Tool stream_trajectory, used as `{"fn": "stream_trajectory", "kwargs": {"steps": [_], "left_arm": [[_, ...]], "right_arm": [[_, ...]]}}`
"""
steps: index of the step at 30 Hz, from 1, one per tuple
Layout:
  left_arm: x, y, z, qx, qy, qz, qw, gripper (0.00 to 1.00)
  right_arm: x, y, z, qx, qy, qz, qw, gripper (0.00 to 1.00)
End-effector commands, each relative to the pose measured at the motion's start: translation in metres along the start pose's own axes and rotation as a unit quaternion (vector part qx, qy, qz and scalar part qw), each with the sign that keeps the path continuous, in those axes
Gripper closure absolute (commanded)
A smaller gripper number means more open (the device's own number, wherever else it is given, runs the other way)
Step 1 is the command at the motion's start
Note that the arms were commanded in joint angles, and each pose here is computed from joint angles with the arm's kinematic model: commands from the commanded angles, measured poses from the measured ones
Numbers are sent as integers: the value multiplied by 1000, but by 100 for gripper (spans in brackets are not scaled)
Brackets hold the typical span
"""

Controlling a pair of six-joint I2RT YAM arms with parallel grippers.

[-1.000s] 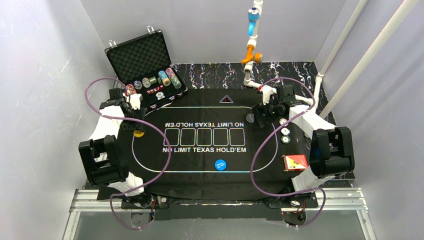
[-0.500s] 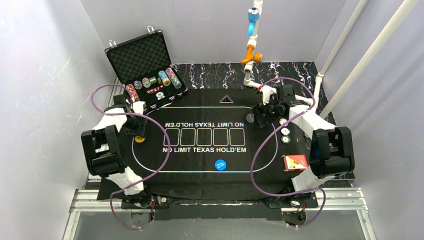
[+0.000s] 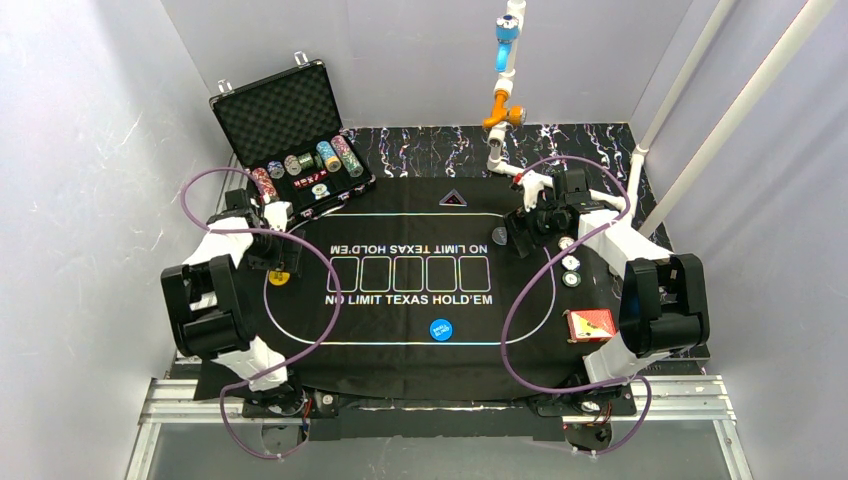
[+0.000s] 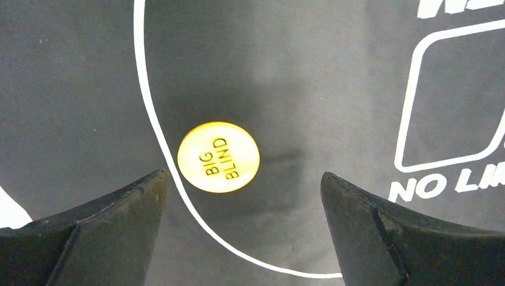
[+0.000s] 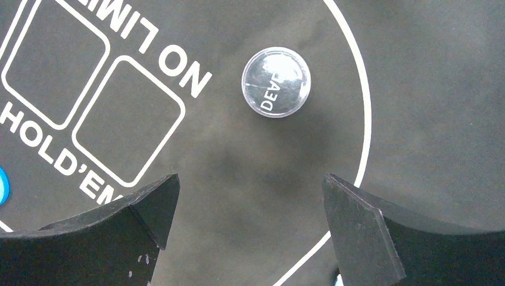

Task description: Distribute texas hold em gaming equipment

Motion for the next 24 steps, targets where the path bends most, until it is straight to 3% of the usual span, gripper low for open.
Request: {"fn": "stream_trajectory", "kwargs": {"steps": [1,6,15,21,24], "left_arm": [[1,-24,-38,53,-28,14,998,2],[4,-58,-68,81,-32,72,994,2],[19,-106,-86,132,-44,101,985,2],[23,-107,-84,135,-44,95,985,2],[22,-112,-84,151,-44,82,984,2]], "right_arm": [[-22,4,-22,-9,-34,-34,999,2],[-21,10,-48,-3,-5,-65,998,2],[15,5,-90,58,115,-100,987,2],[44,-28,-93,83,159,-1,984,5],[50,-52,-88,133,162,52,976,9]]}}
Point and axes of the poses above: each gripper's point midway between its finger pads, its own z axis out along the fingers, its own y axis along the line the jaws close on, x = y × z, the point moved 4 cm from there along -z, back along the fingers, and after that the axes turned 11 degrees about -z, right-handed, at the moved point
